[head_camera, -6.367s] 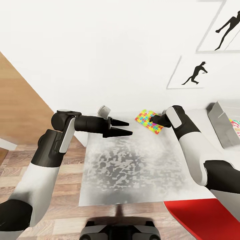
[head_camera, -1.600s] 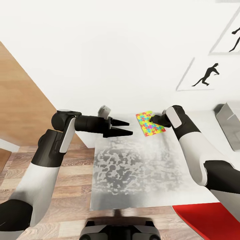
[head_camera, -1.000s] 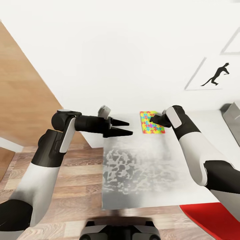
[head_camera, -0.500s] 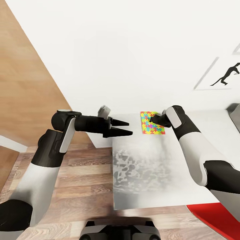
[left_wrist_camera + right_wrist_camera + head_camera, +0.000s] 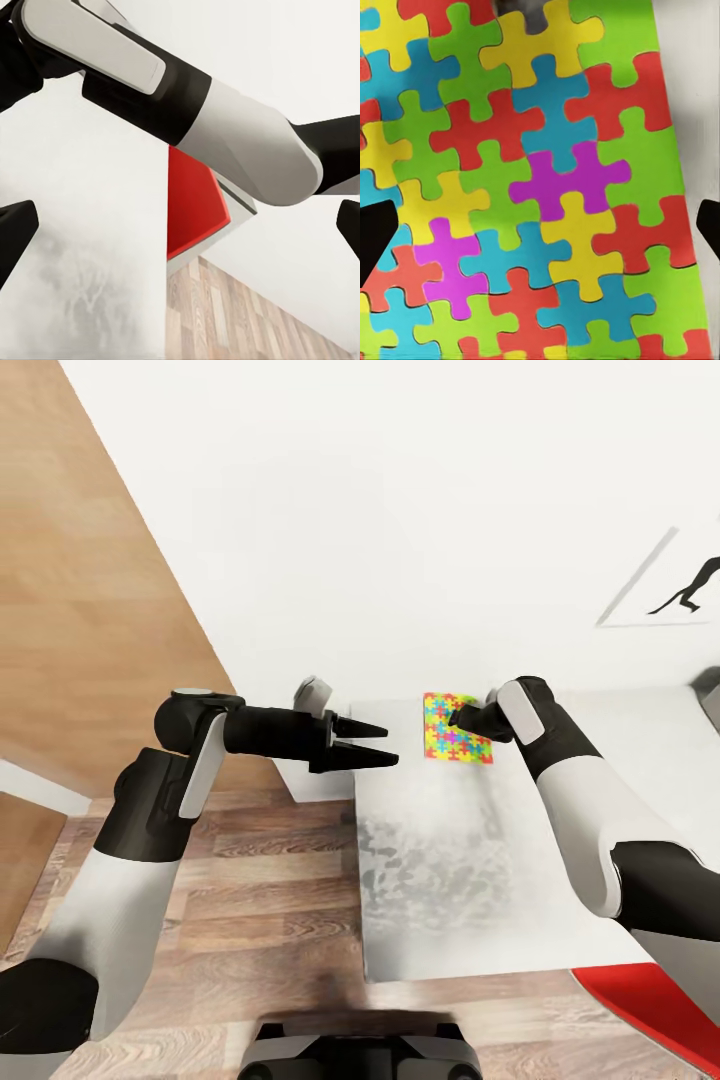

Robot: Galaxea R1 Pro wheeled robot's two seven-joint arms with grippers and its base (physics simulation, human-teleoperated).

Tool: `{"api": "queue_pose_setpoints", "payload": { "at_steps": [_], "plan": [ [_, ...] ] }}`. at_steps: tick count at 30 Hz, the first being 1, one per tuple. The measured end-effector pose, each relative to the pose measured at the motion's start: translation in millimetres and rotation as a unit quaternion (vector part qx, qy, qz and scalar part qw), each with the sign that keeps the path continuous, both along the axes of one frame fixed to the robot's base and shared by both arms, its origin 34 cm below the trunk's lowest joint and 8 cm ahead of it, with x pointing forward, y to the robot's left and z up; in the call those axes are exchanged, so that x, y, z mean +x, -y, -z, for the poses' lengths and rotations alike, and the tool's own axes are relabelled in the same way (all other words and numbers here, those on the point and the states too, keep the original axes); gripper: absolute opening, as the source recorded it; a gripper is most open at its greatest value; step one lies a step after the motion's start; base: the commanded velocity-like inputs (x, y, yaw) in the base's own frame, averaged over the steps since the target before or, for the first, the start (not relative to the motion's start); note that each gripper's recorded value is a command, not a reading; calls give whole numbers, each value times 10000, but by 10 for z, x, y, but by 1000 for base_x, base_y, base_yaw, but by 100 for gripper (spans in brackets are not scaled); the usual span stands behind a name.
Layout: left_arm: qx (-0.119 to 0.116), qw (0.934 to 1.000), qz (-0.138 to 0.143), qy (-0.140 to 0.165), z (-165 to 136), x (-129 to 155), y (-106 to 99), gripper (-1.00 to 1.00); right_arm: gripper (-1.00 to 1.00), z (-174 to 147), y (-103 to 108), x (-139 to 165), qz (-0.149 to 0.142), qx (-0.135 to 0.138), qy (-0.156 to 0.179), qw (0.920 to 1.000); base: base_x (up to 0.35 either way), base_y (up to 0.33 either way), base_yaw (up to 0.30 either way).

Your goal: Put all the toys in the child's room - the three board games (two on the bed and one on the table), the two jigsaw puzzles on the table, and the tennis ball on the table - inside the toy box on the table in the child's room.

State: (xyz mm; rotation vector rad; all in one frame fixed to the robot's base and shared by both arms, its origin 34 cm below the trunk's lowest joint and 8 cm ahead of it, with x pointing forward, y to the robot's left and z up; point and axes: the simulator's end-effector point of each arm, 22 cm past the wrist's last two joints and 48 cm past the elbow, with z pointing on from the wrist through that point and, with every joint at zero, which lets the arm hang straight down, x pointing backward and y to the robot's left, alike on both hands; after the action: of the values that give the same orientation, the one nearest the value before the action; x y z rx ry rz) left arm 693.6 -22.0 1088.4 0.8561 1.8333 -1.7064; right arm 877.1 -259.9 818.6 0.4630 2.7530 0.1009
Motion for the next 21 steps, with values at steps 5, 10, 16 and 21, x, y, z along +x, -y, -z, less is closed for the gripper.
{"api": "queue_pose_setpoints", "payload": {
  "at_steps": [5, 10, 16, 21],
  "plan": [
    [0, 10000, 0, 1, -1, 0, 0, 100, 100, -1, 9, -1, 3, -4, -1, 10000, -59, 7, 0],
    [0, 10000, 0, 1, -1, 0, 0, 100, 100, -4, 10, 1, 2, -5, 3, 10000, -59, 105, 0],
    [1, 10000, 0, 2, -1, -1, 0, 100, 100, -5, 10, -1, -2, -7, -1, 10000, -13, 136, 0],
    [0, 10000, 0, 2, -2, -1, 0, 100, 100, -5, 10, -2, 2, 0, -4, 10000, 13, 86, 0]
  ]
}}
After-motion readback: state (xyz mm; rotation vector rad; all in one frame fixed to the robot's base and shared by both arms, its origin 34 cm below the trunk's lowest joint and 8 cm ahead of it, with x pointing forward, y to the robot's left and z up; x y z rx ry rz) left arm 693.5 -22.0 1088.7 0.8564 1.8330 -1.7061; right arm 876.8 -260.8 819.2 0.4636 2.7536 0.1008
